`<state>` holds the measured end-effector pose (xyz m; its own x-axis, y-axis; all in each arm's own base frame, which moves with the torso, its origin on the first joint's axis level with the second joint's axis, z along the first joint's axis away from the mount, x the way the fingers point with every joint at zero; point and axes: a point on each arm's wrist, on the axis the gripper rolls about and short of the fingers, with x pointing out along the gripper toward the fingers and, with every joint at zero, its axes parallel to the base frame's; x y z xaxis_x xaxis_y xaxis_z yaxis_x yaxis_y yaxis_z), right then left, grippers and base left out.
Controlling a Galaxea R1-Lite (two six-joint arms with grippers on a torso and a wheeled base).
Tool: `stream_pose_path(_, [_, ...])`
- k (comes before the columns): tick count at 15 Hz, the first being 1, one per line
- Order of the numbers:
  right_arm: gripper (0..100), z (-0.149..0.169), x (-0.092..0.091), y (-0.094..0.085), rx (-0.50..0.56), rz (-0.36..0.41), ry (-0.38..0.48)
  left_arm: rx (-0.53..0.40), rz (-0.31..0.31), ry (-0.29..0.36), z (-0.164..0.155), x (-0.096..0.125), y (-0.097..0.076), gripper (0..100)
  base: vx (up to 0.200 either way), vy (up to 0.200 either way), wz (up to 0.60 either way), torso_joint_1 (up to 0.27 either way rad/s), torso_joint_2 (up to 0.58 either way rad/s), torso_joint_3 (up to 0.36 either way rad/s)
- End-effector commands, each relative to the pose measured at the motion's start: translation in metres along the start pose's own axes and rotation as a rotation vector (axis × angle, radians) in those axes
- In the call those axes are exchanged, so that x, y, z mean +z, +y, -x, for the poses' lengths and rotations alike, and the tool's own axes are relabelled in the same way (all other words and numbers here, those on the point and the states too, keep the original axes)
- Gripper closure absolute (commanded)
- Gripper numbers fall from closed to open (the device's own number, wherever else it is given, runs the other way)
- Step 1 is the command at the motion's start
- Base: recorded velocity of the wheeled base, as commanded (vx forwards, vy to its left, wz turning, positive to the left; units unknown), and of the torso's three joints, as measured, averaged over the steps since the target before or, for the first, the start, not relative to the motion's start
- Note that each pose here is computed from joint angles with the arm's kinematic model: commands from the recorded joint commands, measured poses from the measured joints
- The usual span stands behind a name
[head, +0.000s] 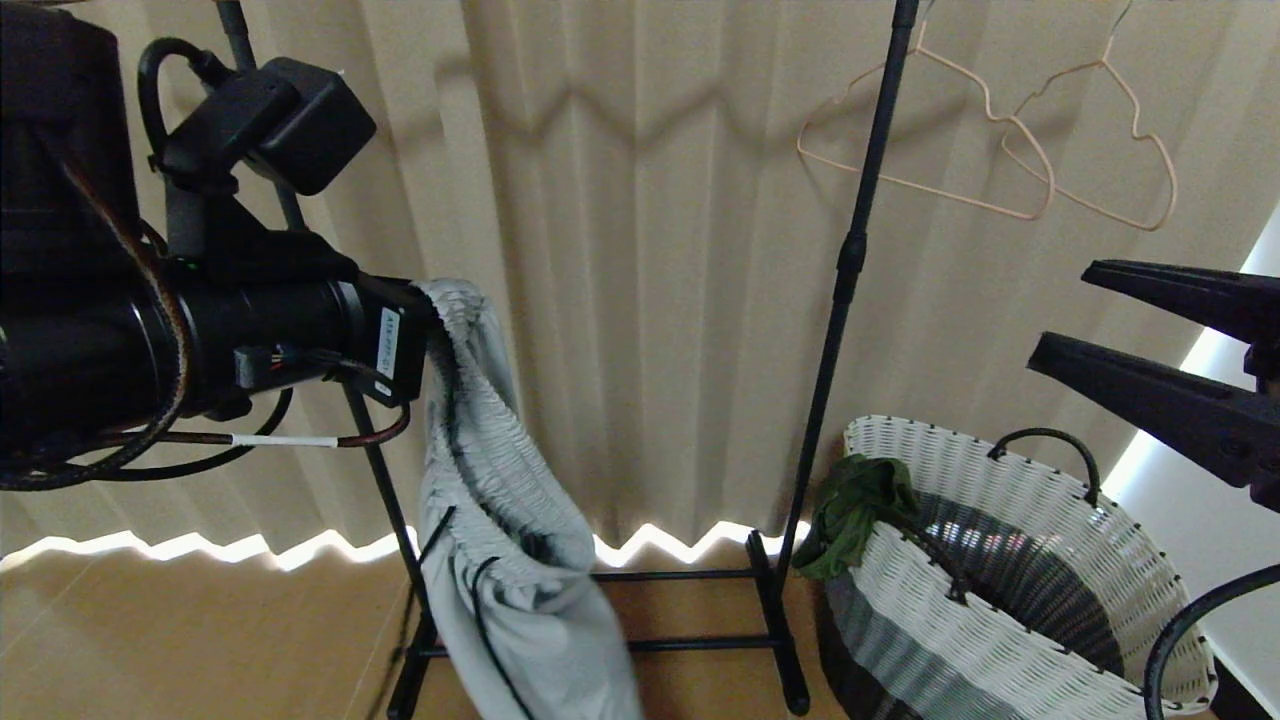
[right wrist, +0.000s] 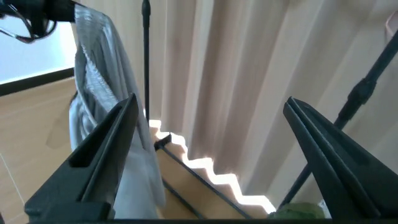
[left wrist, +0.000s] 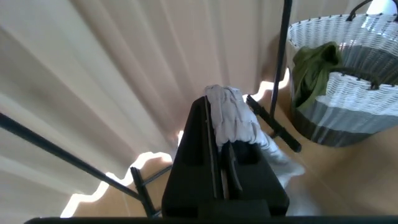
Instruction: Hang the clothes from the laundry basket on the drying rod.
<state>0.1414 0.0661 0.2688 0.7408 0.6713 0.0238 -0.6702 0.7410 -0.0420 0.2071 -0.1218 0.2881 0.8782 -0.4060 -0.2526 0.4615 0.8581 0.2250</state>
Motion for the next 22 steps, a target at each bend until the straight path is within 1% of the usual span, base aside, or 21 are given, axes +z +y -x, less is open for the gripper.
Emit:
stream_pose_path(1, [0,0.009,-0.006,-0.001,-0.033,0.000,0.012,0.013,0.002,0.010,0.010,-0.007,0.002,100,0.000,0.000,0.00,0.000,0.00,0.000])
stream_pose_path(2, [0,0.014,-0.011,-0.006,-0.076,0.003,0.024,0.034,0.005,0.017,0.018,-0.013,0.005,100,0.000,0.000,0.00,0.000,0.00,0.000])
stream_pose_path(3, [0,0.024,-0.019,-0.014,-0.163,0.031,0.046,0.070,0.011,0.023,0.034,-0.022,0.009,100,0.000,0.000,0.00,0.000,0.00,0.000])
stream_pose_path(4, [0,0.035,-0.027,-0.019,-0.231,0.076,0.070,0.114,0.023,0.023,0.053,-0.034,0.016,100,0.000,0.000,0.00,0.000,0.00,0.000])
stream_pose_path(5, [0,0.038,-0.032,-0.021,-0.257,0.090,0.084,0.138,0.030,0.024,0.061,-0.040,0.019,100,0.000,0.000,0.00,0.000,0.00,0.000])
stream_pose_path(6, [0,0.050,-0.042,-0.025,-0.338,0.112,0.116,0.209,0.061,0.021,0.087,-0.057,0.026,100,0.000,0.000,0.00,0.000,0.00,0.000])
stream_pose_path(7, [0,0.054,-0.045,-0.026,-0.370,0.114,0.125,0.239,0.076,0.013,0.099,-0.064,0.027,100,0.000,0.000,0.00,0.000,0.00,0.000])
stream_pose_path(8, [0,0.059,-0.051,-0.027,-0.408,0.113,0.137,0.273,0.086,-0.002,0.116,-0.075,0.026,100,0.000,0.000,0.00,0.000,0.00,0.000])
stream_pose_path(9, [0,0.064,-0.057,-0.027,-0.437,0.104,0.151,0.312,0.093,-0.031,0.140,-0.093,0.020,100,0.000,0.000,0.00,0.000,0.00,0.000])
stream_pose_path(10, [0,0.065,-0.059,-0.028,-0.470,0.099,0.160,0.329,0.093,-0.050,0.153,-0.103,0.016,100,0.000,0.000,0.00,0.000,0.00,0.000])
stream_pose_path(11, [0,0.067,-0.059,-0.031,-0.538,0.100,0.169,0.341,0.094,-0.070,0.163,-0.111,0.012,100,0.000,0.000,0.00,0.000,0.00,0.000])
stream_pose_path(13, [0,0.073,-0.061,-0.035,-0.692,0.104,0.188,0.341,0.108,-0.088,0.173,-0.128,0.005,100,0.000,0.000,0.00,0.000,0.00,0.000])
stream_pose_path(14, [0,0.076,-0.062,-0.033,-0.744,0.106,0.190,0.328,0.121,-0.104,0.175,-0.130,0.003,100,0.000,0.000,0.00,0.000,0.00,0.000])
stream_pose_path(15, [0,0.081,-0.064,-0.029,-0.784,0.112,0.186,0.326,0.122,-0.116,0.177,-0.129,0.003,100,0.000,0.000,0.00,0.000,0.00,0.000])
stream_pose_path(16, [0,0.083,-0.066,-0.027,-0.794,0.110,0.188,0.328,0.122,-0.120,0.178,-0.128,0.003,100,0.000,0.000,0.00,0.000,0.00,0.000])
stream_pose_path(17, [0,0.087,-0.072,-0.022,-0.800,0.105,0.195,0.329,0.121,-0.131,0.180,-0.128,0.003,100,0.000,0.000,0.00,0.000,0.00,0.000])
stream_pose_path(19, [0,0.090,-0.079,-0.018,-0.800,0.102,0.206,0.328,0.121,-0.157,0.184,-0.123,0.004,100,0.000,0.000,0.00,0.000,0.00,0.000])
stream_pose_path(21, [0,0.089,-0.076,-0.020,-0.800,0.103,0.200,0.317,0.118,-0.165,0.183,-0.120,0.004,100,0.000,0.000,0.00,0.000,0.00,0.000])
stream_pose_path(22, [0,0.089,-0.073,-0.020,-0.802,0.109,0.188,0.292,0.116,-0.164,0.180,-0.117,0.005,100,0.000,0.000,0.00,0.000,0.00,0.000])
